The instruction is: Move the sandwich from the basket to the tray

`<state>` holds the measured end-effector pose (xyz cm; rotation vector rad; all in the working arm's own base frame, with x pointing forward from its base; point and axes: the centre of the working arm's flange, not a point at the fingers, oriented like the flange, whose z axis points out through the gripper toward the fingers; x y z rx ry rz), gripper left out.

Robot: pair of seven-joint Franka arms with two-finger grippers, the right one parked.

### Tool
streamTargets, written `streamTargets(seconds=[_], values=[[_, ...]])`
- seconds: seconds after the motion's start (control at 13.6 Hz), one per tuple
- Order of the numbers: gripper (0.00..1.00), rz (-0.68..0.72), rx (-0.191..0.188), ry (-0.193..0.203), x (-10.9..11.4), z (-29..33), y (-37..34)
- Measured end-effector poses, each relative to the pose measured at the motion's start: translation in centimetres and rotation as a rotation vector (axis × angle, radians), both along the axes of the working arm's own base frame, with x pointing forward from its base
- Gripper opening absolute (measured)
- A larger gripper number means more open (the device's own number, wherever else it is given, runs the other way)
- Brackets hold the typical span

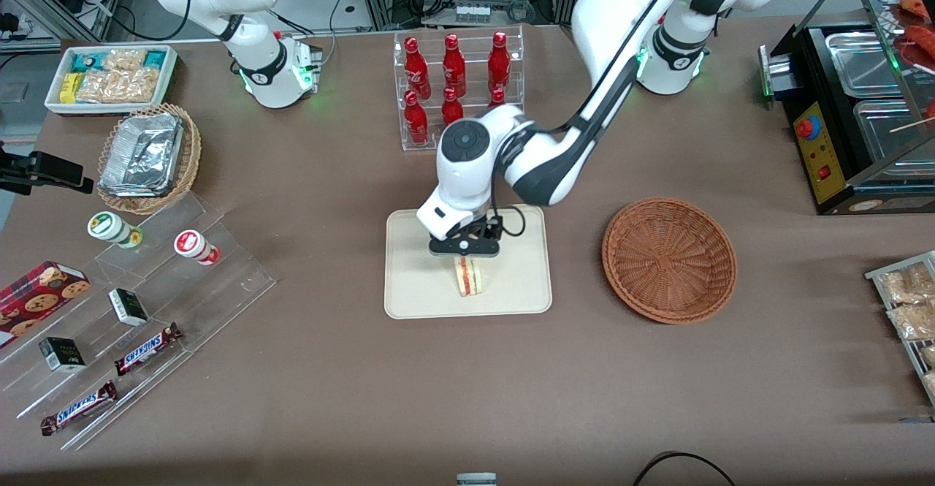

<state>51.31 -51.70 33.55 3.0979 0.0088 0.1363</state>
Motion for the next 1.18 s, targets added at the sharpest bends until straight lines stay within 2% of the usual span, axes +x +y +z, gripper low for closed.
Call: streamTargets(seconds=[0.07,0.37,0.52,0.88,1.03,1.18], values=[[1.00,0.044,0.001,0.006,0.4,2.9,1.2],[1.00,0.192,0.017,0.005,2.6,13.6,9.4],[1.00,0.228,0.032,0.000,2.7,17.1,13.8],[1.00,0.188,0.117,0.050,2.6,23.1,26.1],[1.00,0.145,0.128,0.067,3.2,24.9,31.5],[1.00,0.086,0.109,0.094,3.3,26.1,36.2]])
